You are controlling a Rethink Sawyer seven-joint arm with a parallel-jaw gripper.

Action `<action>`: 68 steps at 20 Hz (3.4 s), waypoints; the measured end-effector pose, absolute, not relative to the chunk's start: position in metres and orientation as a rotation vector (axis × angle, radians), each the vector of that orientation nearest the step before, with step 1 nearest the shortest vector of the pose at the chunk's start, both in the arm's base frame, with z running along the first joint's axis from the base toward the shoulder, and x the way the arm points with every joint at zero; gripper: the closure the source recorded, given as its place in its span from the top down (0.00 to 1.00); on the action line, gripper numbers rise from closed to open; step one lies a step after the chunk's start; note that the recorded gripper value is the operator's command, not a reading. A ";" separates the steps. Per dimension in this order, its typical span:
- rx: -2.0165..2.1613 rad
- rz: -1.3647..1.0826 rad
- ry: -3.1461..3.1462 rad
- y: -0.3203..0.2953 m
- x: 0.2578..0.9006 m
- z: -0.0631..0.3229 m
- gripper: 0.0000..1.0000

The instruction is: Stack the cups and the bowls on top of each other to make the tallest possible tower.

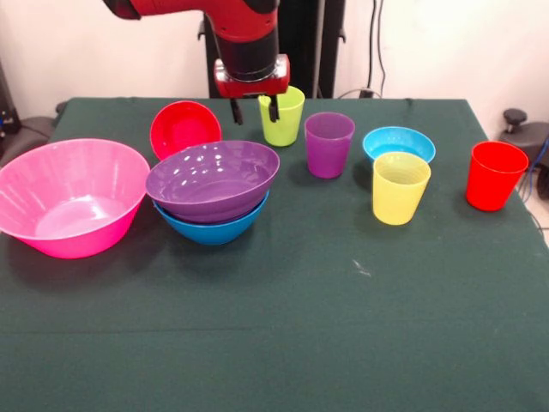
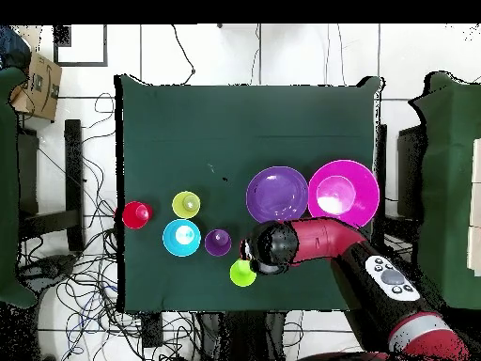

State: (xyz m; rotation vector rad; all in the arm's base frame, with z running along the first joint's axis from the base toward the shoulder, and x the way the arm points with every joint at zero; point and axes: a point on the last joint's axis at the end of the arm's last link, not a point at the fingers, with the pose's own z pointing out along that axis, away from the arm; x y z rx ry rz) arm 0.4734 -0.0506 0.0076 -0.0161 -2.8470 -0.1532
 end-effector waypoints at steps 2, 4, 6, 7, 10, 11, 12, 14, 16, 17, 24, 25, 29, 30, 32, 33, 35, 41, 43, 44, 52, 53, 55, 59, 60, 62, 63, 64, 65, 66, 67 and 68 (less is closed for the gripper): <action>0.006 -0.161 -2.828 -0.047 0.470 0.003 1.00; 0.018 -0.168 -2.815 -0.045 0.469 0.002 1.00; 0.029 -0.176 -2.795 -0.042 0.471 0.002 1.00; 0.032 -0.177 -2.787 -0.041 0.472 0.001 1.00; 0.041 -0.174 -2.773 -0.041 0.478 0.003 1.00; 0.044 -0.170 -2.767 -0.041 0.481 0.004 1.00; 0.047 -0.167 -2.760 -0.042 0.484 0.005 1.00; 0.051 -0.162 -2.752 -0.043 0.488 0.006 1.00; 0.058 -0.157 -2.743 -0.043 0.494 0.009 1.00; 0.059 -0.156 -2.740 -0.043 0.497 0.010 1.00; 0.076 -0.147 -2.732 -0.043 0.519 0.020 1.00; 0.080 -0.147 -2.731 -0.043 0.522 0.021 1.00; 0.095 -0.148 -2.727 -0.044 0.531 0.026 1.00; 0.098 -0.149 -2.727 -0.044 0.533 0.027 1.00; 0.109 -0.150 -2.729 -0.047 0.540 0.031 1.00; 0.112 -0.151 -2.730 -0.048 0.542 0.032 1.00; 0.117 -0.152 -2.731 -0.050 0.546 0.033 1.00; 0.151 -0.142 -2.726 -0.067 0.560 0.045 1.00; 0.161 -0.137 -2.728 -0.070 0.563 0.048 1.00; 0.171 -0.133 -2.729 -0.072 0.566 0.051 1.00; 0.236 -0.099 -2.732 -0.082 0.572 0.056 1.00; 0.253 -0.083 -2.733 -0.084 0.572 0.056 1.00; 0.273 -0.065 -2.734 -0.086 0.571 0.054 1.00; 0.299 -0.032 -2.732 -0.090 0.568 0.050 1.00; 0.304 -0.027 -2.731 -0.090 0.567 0.050 1.00; 0.314 -0.016 -2.730 -0.092 0.566 0.047 1.00; 0.318 -0.011 -2.729 -0.093 0.565 0.046 1.00; 0.324 -0.004 -2.727 -0.094 0.564 0.045 1.00; 0.328 0.001 -2.726 -0.095 0.563 0.043 1.00; 0.331 0.003 -2.723 -0.097 0.561 0.041 1.00; 0.332 0.001 -2.720 -0.098 0.560 0.038 1.00; 0.333 -0.005 -2.712 -0.099 0.556 0.033 1.00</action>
